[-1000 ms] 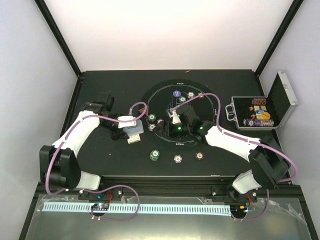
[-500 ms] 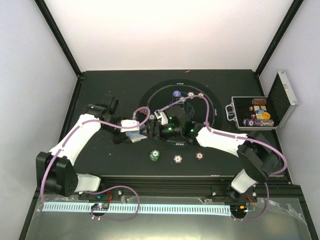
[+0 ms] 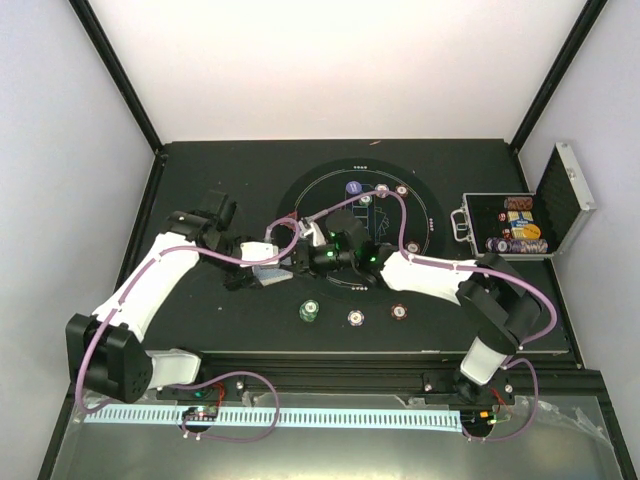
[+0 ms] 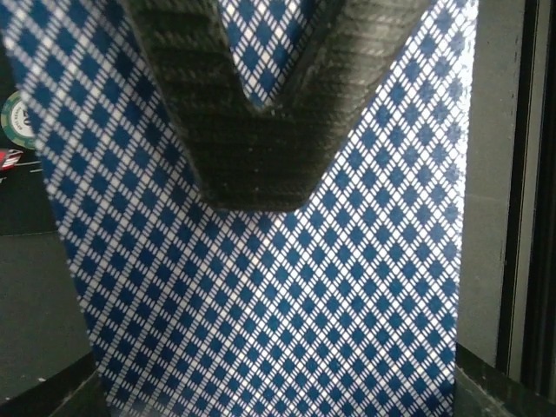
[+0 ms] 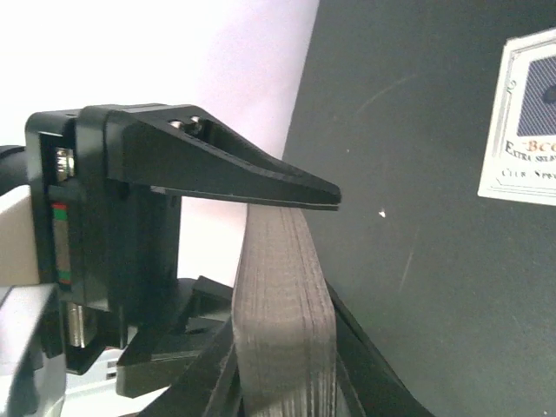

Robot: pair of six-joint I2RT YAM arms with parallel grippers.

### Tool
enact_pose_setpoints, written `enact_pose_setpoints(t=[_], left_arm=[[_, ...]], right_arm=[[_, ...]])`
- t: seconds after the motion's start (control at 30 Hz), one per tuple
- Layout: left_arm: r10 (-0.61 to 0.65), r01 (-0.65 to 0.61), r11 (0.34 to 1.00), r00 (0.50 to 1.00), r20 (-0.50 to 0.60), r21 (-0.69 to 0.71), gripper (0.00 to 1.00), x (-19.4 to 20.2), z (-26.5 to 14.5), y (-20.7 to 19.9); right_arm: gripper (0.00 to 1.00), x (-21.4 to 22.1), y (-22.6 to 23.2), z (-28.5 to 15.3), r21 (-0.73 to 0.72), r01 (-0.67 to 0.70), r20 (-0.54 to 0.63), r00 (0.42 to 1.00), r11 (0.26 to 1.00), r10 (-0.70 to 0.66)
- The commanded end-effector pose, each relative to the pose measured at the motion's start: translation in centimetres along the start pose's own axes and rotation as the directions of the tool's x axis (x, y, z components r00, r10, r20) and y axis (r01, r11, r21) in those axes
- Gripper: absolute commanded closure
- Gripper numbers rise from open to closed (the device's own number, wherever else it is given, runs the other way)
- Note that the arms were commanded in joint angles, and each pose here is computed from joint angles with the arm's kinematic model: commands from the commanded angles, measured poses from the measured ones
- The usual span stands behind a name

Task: Distribute texas hold em gaming equipment

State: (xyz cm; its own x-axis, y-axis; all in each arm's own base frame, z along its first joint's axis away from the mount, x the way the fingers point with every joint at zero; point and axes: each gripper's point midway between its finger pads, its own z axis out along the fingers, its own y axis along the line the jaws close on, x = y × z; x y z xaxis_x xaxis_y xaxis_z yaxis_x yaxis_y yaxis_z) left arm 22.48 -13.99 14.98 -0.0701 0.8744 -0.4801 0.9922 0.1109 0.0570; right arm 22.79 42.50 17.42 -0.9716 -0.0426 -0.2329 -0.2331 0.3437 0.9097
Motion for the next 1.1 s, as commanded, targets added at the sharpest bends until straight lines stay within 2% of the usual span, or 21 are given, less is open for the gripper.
enact_pose_setpoints(t=[0.0, 0.03, 0.07, 0.1, 0.13, 0.17, 0.33, 0.73, 0.9, 1.07], left_arm=[[0.041, -0.039, 0.999, 0.996, 0.08, -0.023, 0.9, -2.2, -1.4, -0.4], [0.043, -0.041, 0.999, 0.995, 0.088, -0.028, 0.7, -2.4, -1.6, -0.4], [0.041, -0.038, 0.999, 0.994, 0.098, -0.032, 0.42, -2.6, -1.8, -0.4], [0.043, -0.039, 0.999, 0.993, 0.11, -0.037, 0.19, -2.9, -2.0, -0.4], [0.047, -0.042, 0.998, 0.99, 0.13, -0.04, 0.05, -3.3, -2.2, -0.5], [0.054, -0.048, 0.998, 0.987, 0.154, -0.046, 0.02, -3.7, -2.3, -0.6], [0.074, -0.059, 0.996, 0.962, 0.264, -0.064, 0.01, -5.9, -3.3, -0.8], [0.057, -0.055, 0.998, 0.971, 0.233, -0.016, 0.03, -4.9, -1.3, -1.6], [0.042, -0.037, 0.999, 0.976, 0.213, -0.028, 0.1, -4.3, -0.7, -1.4], [0.028, -0.022, 0.999, 0.981, 0.193, -0.034, 0.24, -3.9, -0.5, -1.1]], right_arm=[[0.85, -0.2, 1.6, 0.2, -0.063, 0.002, 0.009, 1.0, 0.998, -0.002], [0.87, -0.1, 1.5, 0.2, -0.064, -0.001, 0.009, 1.0, 0.998, 0.001], [0.89, -0.1, 1.6, 0.1, -0.065, -0.003, 0.009, 1.0, 0.998, 0.003], [0.89, 0.0, 1.5, 0.0, -0.064, -0.008, 0.011, 1.0, 0.998, 0.008], [0.89, 0.0, 1.6, -0.1, -0.066, -0.012, 0.015, 1.0, 0.998, 0.013], [0.89, 0.1, 1.7, -0.2, -0.068, -0.013, 0.017, 1.0, 0.998, 0.014], [0.89, 0.7, 2.2, 0.0, -0.069, -0.013, 0.016, 1.0, 0.998, 0.014], [0.89, 1.1, 3.8, 0.2, -0.117, -0.023, 0.02, 0.999, 0.993, 0.026], [0.89, 1.1, 3.9, 0.1, -0.131, -0.031, 0.025, 0.999, 0.991, 0.035], [0.89, 1.1, 3.7, 0.3, -0.133, -0.043, 0.025, 0.999, 0.99, 0.047]])
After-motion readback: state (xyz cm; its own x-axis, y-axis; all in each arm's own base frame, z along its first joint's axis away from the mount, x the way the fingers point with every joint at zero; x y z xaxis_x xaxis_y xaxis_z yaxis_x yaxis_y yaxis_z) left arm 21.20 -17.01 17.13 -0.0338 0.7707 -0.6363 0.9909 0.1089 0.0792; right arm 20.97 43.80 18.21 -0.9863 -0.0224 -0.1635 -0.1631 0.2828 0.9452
